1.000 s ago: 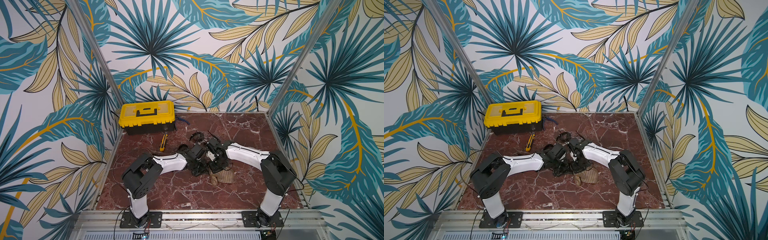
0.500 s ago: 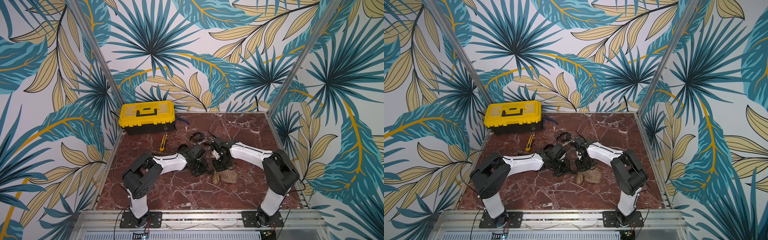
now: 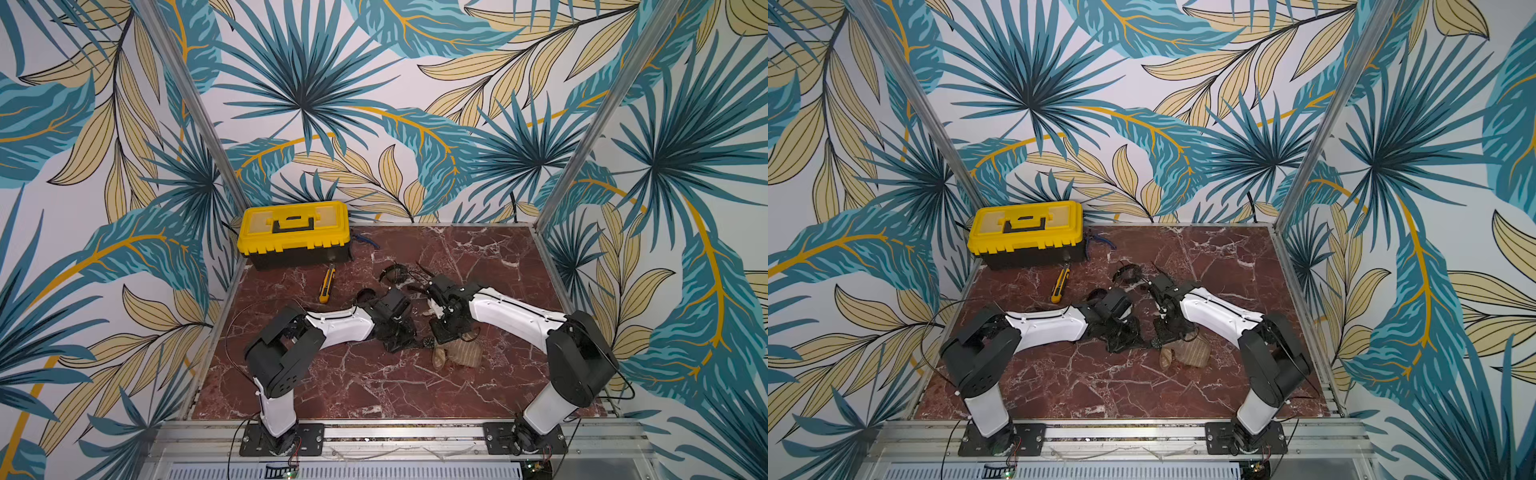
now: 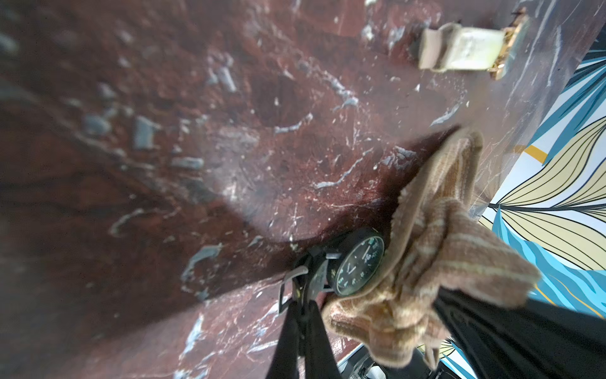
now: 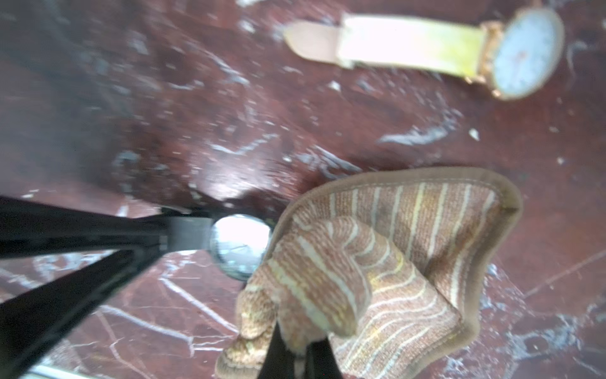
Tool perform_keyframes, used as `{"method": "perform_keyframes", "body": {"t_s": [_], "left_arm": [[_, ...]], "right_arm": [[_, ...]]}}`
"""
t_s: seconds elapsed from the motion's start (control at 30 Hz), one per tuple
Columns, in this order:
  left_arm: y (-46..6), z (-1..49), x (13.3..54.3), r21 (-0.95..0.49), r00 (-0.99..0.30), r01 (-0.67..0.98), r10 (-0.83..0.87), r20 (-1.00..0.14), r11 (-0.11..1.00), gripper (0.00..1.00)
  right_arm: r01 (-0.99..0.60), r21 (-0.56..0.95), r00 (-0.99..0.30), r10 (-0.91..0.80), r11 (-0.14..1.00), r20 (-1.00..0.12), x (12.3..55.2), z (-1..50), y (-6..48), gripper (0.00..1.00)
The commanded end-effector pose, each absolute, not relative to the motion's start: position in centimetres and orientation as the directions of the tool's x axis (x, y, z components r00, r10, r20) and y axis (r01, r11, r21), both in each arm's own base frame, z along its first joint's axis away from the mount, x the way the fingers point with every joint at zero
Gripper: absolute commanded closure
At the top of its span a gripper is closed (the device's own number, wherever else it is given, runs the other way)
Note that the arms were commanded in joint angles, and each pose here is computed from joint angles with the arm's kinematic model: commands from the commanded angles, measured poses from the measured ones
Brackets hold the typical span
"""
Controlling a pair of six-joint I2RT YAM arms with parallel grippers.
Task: Wipe the watch dial
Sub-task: Wipe the dirt from the watch dial.
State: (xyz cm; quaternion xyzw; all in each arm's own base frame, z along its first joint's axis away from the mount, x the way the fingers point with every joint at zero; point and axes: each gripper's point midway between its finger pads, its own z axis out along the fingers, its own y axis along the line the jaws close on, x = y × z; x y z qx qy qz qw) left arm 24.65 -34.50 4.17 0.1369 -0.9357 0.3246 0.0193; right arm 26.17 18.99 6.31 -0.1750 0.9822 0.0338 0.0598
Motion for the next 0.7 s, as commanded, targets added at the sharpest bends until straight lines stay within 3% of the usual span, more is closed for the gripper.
{"method": "perform_keyframes", "body": {"t_s": [0.0,0.27,0.67], "left_arm": [[-34.8,4.4,25.0,-0.613,-0.963,-0.262,-0.243,0.116,0.746,1.0],[-34.7,4.3,25.0,-0.611,-0.962,-0.265,-0.247,0.116,0.746,1.0],[-34.8,4.4,25.3,-0.615,-0.961,-0.269,-0.249,0.12,0.741,1.0]], "right_arm": [[-0.403,0.14,-0.915,-0.395,0.904,-0.082,25.1,5.5,21.3,1.0],[-0.354,0.093,-0.934,-0.357,0.931,0.011,24.9,2.2,20.2,1.0],[-0.215,0.004,-0.977,-0.215,0.977,-0.004,25.9,3.0,13.6,1.0]]}}
